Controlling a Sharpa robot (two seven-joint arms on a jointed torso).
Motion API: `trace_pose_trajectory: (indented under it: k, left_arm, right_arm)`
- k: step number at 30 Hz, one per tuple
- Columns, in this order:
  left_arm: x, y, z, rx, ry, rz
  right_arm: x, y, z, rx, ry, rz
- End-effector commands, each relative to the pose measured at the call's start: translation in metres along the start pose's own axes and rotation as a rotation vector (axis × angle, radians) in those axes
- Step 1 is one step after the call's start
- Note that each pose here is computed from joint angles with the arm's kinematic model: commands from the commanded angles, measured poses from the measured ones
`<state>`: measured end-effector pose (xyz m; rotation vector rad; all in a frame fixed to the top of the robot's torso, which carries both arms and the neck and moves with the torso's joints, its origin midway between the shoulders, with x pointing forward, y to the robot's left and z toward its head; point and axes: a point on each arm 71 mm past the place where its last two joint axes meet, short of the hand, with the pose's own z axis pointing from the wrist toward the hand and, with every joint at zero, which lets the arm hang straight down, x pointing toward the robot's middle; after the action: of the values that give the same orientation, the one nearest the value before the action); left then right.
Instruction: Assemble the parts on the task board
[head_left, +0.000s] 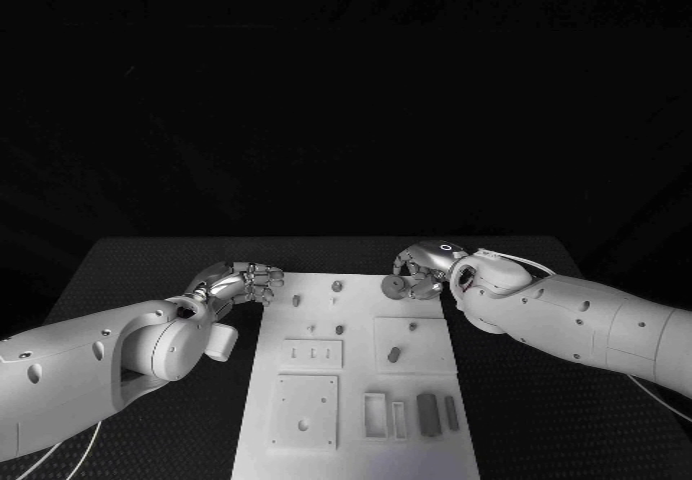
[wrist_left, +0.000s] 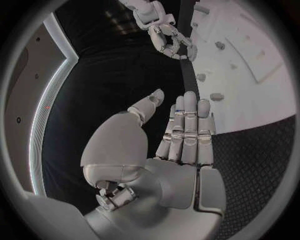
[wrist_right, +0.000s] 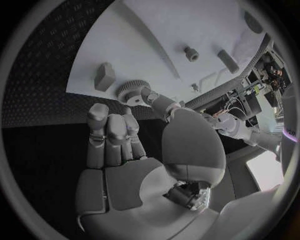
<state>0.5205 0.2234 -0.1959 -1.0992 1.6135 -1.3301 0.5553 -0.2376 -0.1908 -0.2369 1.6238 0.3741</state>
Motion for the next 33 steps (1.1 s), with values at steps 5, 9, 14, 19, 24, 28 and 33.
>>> trace_pose_trajectory:
  k: [5,9,14,19,24,28,33]
  left_arm:
    - [0.0026,-0.0012,0.0000,0.007,0.016,-0.006]
    - [0.0024,-0.0011,-0.0003,0.007,0.016,-0.006]
    - [0.0021,-0.0011,-0.0003,0.006,0.016,-0.005]
    - [0.0025,-0.0013,-0.0007,0.007,0.017,-0.005]
    - [0.0024,-0.0014,-0.0010,0.007,0.017,-0.004]
    - [0.0026,-0.0015,-0.0010,0.007,0.018,-0.004]
    - [0.0023,-0.0017,-0.0013,0.007,0.017,-0.003]
  right_arm:
    - [0.0051,0.0031,0.0015,-0.007,0.034,0.000]
    - [0.0063,0.0018,0.0020,-0.002,0.042,-0.004]
    - [0.0082,0.0007,0.0024,0.000,0.052,-0.013]
    - [0.0102,0.0015,0.0031,-0.002,0.063,-0.012]
    - [0.0111,0.0049,0.0038,-0.009,0.068,-0.008]
    - [0.0122,0.0065,0.0044,-0.010,0.075,-0.006]
    - [0.0132,0.0062,0.0042,-0.008,0.078,-0.005]
